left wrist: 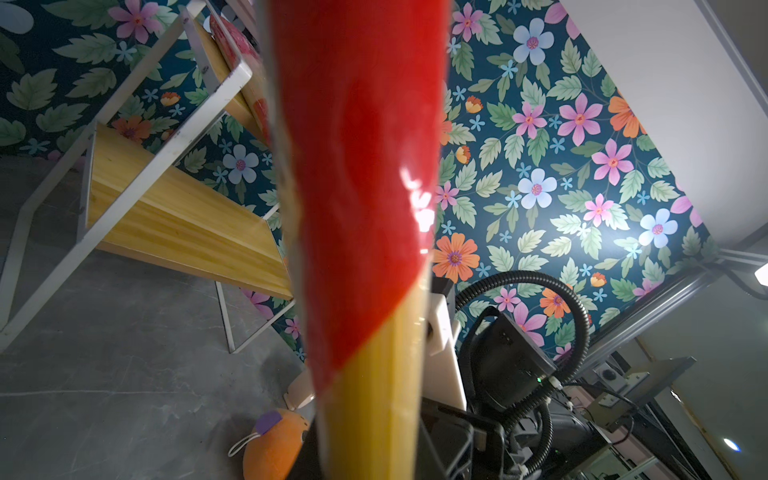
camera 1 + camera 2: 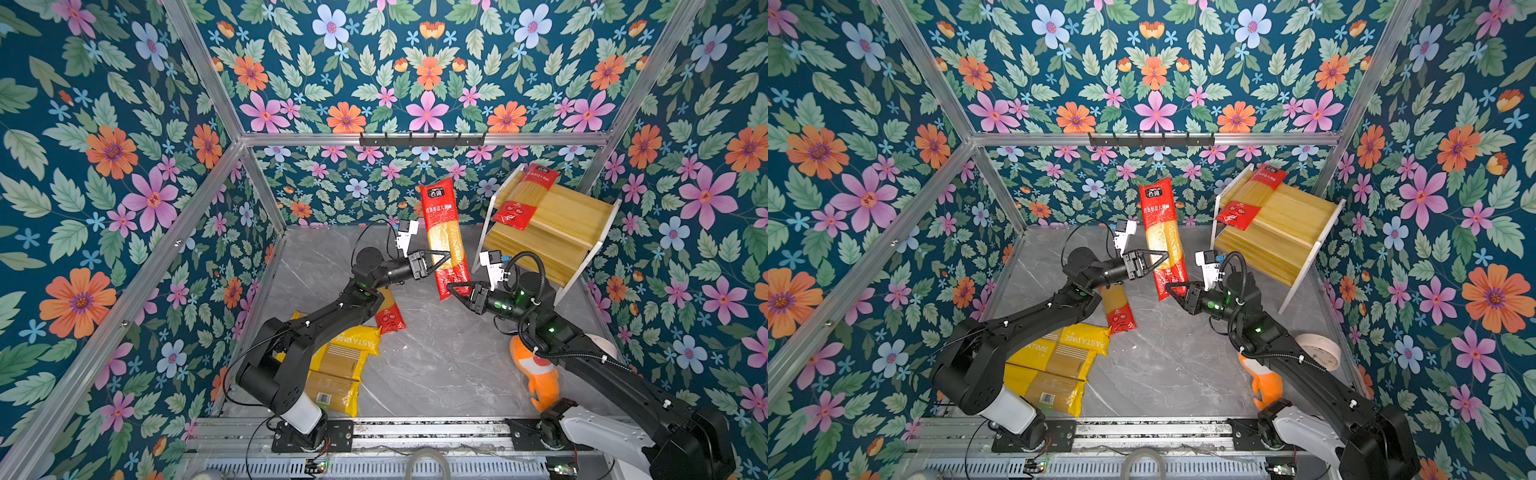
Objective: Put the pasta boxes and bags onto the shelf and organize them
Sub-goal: 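Raise the spaghetti bag upright with both grippers and carry it toward the shelf, then set the bag on the upper tier with the right gripper while the left releases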
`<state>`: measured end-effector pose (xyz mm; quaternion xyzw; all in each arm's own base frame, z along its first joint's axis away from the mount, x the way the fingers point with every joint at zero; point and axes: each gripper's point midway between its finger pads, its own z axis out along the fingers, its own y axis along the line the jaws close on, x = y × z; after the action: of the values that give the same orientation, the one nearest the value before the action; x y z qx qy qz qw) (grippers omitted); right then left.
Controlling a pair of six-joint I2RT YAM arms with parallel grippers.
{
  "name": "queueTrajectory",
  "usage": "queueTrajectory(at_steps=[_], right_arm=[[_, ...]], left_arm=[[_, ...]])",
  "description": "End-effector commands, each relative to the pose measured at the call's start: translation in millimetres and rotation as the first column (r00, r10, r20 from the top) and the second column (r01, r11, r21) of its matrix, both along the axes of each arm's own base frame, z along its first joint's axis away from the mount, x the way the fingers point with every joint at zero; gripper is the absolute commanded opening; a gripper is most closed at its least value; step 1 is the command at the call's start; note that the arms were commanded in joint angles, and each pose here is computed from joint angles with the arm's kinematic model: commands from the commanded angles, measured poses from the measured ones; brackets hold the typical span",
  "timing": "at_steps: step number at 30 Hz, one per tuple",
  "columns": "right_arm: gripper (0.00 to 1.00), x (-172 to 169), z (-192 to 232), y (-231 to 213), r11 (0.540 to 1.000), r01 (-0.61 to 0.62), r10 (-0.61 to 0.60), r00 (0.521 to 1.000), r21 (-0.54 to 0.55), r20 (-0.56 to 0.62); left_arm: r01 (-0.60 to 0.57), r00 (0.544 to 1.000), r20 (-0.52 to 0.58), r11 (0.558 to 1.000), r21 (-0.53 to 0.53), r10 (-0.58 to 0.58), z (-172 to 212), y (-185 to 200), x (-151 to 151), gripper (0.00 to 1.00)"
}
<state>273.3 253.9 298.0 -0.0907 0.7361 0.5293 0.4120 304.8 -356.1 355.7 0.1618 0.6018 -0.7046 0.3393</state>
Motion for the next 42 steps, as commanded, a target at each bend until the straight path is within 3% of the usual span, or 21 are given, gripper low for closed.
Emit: queueTrajectory(at_steps=[1,3,7,11,16,21,24,31,37,42], right_arm=[[0.17,8.7,22.7,-3.6,0.996,0.051,-0.056,0.996,0.068,0.075],[0.17,10.2,26.7,-3.5,0.994,0.055,-0.062,0.995,0.091,0.079],[0.4,13.4,28.6,0.4,0.994,0.044,-0.05,0.997,0.1,0.062],[0.42,20.0,30.6,-7.0,0.989,0.096,-0.104,0.992,0.109,0.071],[0.16,20.7,41.6,-5.2,0.985,0.078,-0.092,0.992,0.152,0.087],[0.0,20.6,53.6,-15.3,0.977,0.112,-0.132,0.986,0.18,0.102],[0.0,22.2,69.3,-18.3,0.975,0.105,-0.131,0.984,0.197,0.12],[0.0,33.6,114.4,-59.2,0.95,0.19,-0.233,0.96,0.247,0.157],[0.0,41.9,144.9,-119.7,0.891,0.37,-0.406,0.908,0.261,0.099],[0.0,51.8,128.4,-197.6,0.732,0.661,-0.653,0.75,0.166,-0.105]], left_arm=[[0.007,0.996,0.086,0.998,-0.068,-0.001,27.8,2.9,-7.3,0.22],[0.009,0.997,0.081,0.998,-0.069,-0.004,27.9,2.4,-6.9,0.23],[0.024,0.996,0.083,0.997,-0.08,-0.017,31.7,1.5,-7.7,0.22],[0.034,0.996,0.088,0.996,-0.085,-0.026,33.2,2.0,-10.1,0.21],[0.02,0.994,0.111,0.998,-0.061,-0.014,34.5,8.1,-9.9,0.27],[-0.014,0.993,0.119,1.0,-0.016,0.016,30.5,18.5,-8.5,0.52],[-0.033,0.994,0.103,0.999,-0.009,0.034,23.0,25.4,-8.4,0.63],[-0.091,0.992,0.084,0.996,0.005,0.091,8.6,40.1,-11.6,0.7],[-0.115,0.993,0.017,0.993,0.039,0.114,-23.2,40.2,-10.4,0.7],[-0.152,0.988,0.027,0.969,0.195,0.149,-53.9,24.1,-6.6,0.72]])
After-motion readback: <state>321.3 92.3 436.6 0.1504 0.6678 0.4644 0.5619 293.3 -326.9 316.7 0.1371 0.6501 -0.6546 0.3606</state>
